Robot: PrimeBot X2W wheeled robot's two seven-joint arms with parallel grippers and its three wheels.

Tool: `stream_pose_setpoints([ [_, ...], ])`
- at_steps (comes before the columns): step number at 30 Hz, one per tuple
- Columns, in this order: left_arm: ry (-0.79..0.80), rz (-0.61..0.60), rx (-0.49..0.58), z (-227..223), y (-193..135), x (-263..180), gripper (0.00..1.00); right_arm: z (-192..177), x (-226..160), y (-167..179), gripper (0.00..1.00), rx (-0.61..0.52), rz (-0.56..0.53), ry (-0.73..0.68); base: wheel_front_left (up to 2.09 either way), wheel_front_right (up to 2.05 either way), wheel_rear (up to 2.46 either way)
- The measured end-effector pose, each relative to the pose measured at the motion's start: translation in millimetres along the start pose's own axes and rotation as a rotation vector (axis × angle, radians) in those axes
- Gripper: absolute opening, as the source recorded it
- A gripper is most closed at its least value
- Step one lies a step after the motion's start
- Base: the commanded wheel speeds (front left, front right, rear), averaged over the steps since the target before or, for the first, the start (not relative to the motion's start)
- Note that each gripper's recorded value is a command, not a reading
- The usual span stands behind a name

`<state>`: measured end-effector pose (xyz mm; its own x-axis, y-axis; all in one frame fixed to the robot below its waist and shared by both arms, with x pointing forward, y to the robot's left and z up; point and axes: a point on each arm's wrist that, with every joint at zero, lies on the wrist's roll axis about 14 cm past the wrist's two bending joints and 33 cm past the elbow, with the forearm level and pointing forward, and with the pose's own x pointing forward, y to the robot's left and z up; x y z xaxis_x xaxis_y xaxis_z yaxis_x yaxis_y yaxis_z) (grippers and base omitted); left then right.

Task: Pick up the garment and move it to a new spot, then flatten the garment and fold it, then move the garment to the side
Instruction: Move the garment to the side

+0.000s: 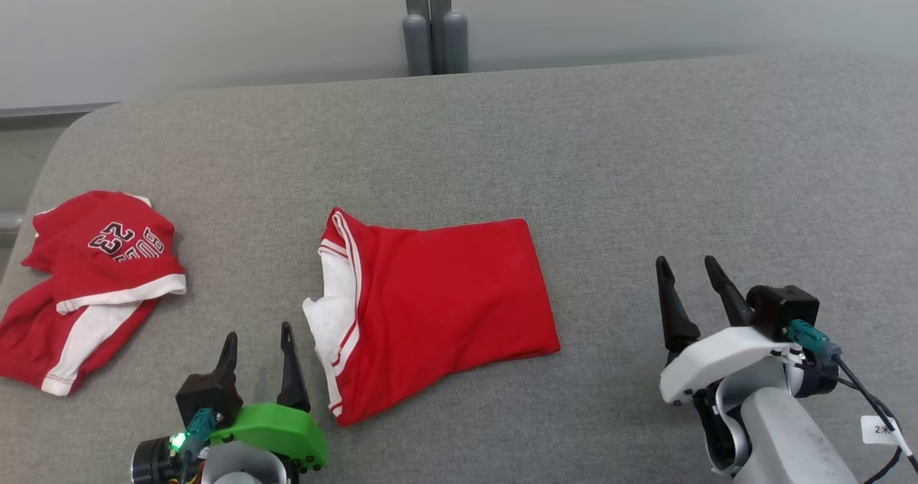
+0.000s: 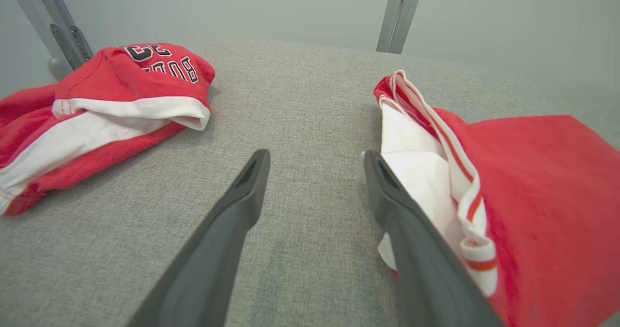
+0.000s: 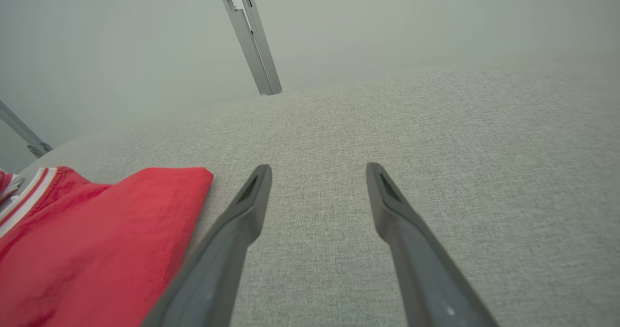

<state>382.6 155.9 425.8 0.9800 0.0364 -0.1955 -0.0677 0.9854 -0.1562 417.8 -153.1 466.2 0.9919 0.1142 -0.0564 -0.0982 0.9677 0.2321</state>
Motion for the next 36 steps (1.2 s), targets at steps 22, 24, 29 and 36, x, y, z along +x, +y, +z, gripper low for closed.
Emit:
stream_pose_setpoints([
  [22,0.015,0.172,-0.031,-6,56,-22,1.00,-84,48,99,1.00,0.003,0.274,0.280,0.00,0.00,0.00],
  [24,0.016,0.193,-0.032,-7,63,-25,1.00,-98,46,101,0.85,0.001,0.276,0.326,0.00,0.00,0.00],
  [29,0.024,0.219,-0.032,-9,71,-28,1.00,-107,51,107,0.00,0.018,0.287,0.360,0.00,0.00,0.00],
  [36,0.024,0.167,-0.016,-9,57,-20,1.00,-88,54,94,0.00,0.041,0.242,0.305,0.00,0.00,0.00],
])
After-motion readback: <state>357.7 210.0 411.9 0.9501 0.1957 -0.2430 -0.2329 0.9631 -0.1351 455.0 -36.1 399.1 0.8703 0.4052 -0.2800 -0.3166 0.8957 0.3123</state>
